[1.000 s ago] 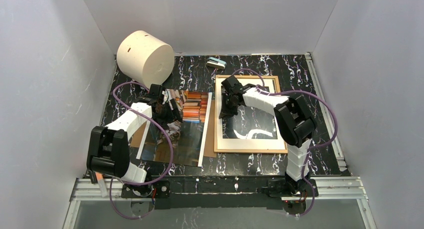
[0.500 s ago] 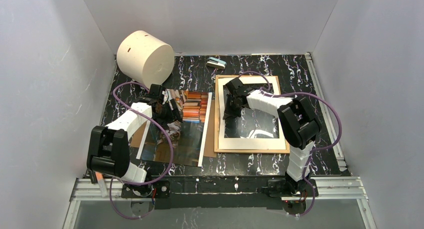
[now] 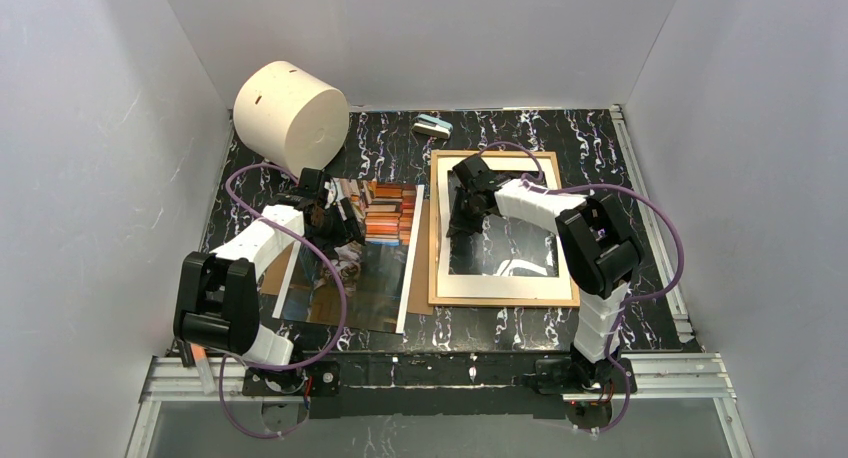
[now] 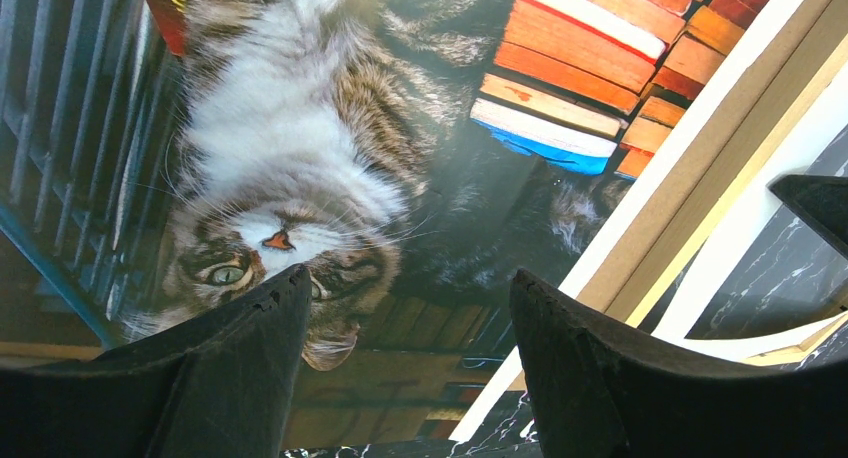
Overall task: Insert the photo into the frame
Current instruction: Place the photo frame item in the photo frame, then adjust the photo frame item on the photo frame.
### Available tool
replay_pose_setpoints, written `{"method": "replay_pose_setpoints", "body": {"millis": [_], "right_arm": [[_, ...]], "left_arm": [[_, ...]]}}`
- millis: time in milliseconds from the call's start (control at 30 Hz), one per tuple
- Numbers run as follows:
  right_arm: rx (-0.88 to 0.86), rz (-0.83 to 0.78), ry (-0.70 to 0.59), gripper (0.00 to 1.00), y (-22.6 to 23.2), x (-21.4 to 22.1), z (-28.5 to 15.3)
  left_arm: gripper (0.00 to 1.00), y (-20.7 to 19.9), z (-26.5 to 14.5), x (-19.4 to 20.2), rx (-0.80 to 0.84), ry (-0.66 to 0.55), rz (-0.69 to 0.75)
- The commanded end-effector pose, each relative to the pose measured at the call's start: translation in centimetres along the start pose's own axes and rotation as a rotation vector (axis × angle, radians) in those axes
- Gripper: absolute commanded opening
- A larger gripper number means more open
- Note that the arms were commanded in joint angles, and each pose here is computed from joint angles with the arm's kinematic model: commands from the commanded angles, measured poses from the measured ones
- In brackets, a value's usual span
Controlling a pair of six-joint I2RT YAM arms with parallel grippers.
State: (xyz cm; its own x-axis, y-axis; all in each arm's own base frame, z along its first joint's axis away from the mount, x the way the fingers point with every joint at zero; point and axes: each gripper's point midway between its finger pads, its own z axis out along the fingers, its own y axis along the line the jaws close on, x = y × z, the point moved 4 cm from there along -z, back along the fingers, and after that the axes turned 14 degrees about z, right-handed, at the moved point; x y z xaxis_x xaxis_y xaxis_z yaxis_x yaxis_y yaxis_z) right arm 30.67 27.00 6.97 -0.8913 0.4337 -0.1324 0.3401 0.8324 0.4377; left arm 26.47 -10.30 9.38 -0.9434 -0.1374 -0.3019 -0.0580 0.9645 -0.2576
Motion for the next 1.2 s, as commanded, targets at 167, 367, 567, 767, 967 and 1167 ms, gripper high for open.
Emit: {"method": "replay_pose_setpoints", "body": {"millis": [167,367,567,767,967,1167], "right_arm": [[-0.016,-0.093,-0.005,0.21,0.1,-0.8,1.1],[-0.061,-0.149,-0.014,0.30,0.5,-1.0,1.3],[-0.089,-0.143,-0.065,0.47,1.3,-1.6,-0.6],[-0.089,-0.102,-0.116,0.56,0.0,-1.3,-4.6],[0.013,-0.006,-0.152,0.56,-5.7,-1.1,-7.5],[0.125,0.194,-0.285,0.63,-13.6,-6.3,-10.4]], "left_arm": [[0.70,-0.2,-0.6,-0.4,0.004,-0.007,0.016],[0.70,-0.1,-0.6,-0.4,0.000,-0.005,0.012],[0.71,-0.3,-0.7,-0.5,0.011,-0.008,0.008],[0.72,-1.1,-1.2,-0.8,0.060,-0.016,0.003],[0.74,-4.2,-2.0,-1.2,0.190,-0.058,0.048],[0.79,-8.7,-1.9,-0.8,0.294,-0.091,0.150]]}}
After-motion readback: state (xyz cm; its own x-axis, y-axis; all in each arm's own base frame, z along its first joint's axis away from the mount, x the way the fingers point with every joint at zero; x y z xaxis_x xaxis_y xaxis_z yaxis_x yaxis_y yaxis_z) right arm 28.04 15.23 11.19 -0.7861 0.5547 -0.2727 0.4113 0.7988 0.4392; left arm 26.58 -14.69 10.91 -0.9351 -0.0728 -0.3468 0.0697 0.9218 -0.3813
